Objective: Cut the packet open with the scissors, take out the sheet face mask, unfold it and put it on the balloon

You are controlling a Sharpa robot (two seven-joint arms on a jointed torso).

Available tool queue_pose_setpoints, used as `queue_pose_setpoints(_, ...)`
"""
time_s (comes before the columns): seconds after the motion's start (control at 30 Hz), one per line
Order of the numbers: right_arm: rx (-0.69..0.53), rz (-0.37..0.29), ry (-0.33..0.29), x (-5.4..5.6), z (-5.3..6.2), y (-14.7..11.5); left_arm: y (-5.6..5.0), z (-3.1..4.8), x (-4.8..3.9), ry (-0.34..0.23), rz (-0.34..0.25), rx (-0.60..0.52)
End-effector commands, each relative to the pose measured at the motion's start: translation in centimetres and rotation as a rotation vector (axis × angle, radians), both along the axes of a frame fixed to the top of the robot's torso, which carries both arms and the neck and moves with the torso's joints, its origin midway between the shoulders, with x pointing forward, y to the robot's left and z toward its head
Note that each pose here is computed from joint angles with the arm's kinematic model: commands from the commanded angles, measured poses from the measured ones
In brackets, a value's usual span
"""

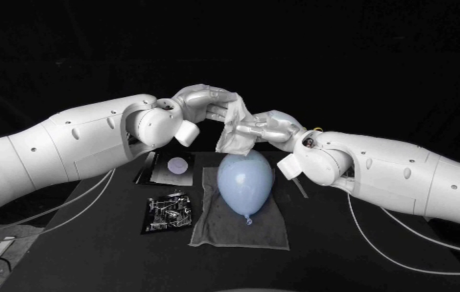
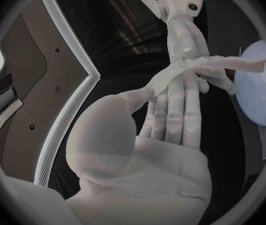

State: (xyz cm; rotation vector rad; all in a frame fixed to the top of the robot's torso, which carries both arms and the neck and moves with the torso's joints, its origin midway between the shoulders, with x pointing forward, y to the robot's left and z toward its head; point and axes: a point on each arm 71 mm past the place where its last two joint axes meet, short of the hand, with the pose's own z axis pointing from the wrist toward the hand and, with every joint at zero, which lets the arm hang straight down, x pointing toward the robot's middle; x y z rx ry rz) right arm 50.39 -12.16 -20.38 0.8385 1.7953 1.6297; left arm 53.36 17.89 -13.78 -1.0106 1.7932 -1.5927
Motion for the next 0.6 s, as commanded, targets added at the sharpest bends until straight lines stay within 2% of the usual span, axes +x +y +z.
queue_pose_setpoints(0.03, 0.078, 0.028, 0.031, -0.28, 0.40, 0.27, -0.15, 0.23, 0.06, -0.023, -0.015, 0.004)
queue_pose_setpoints(0.6, 0.098, 0.057, 0.058, -0.70, 0.72, 0.36, 0.55, 0.04, 0.88, -0.036, 0.075, 0.035)
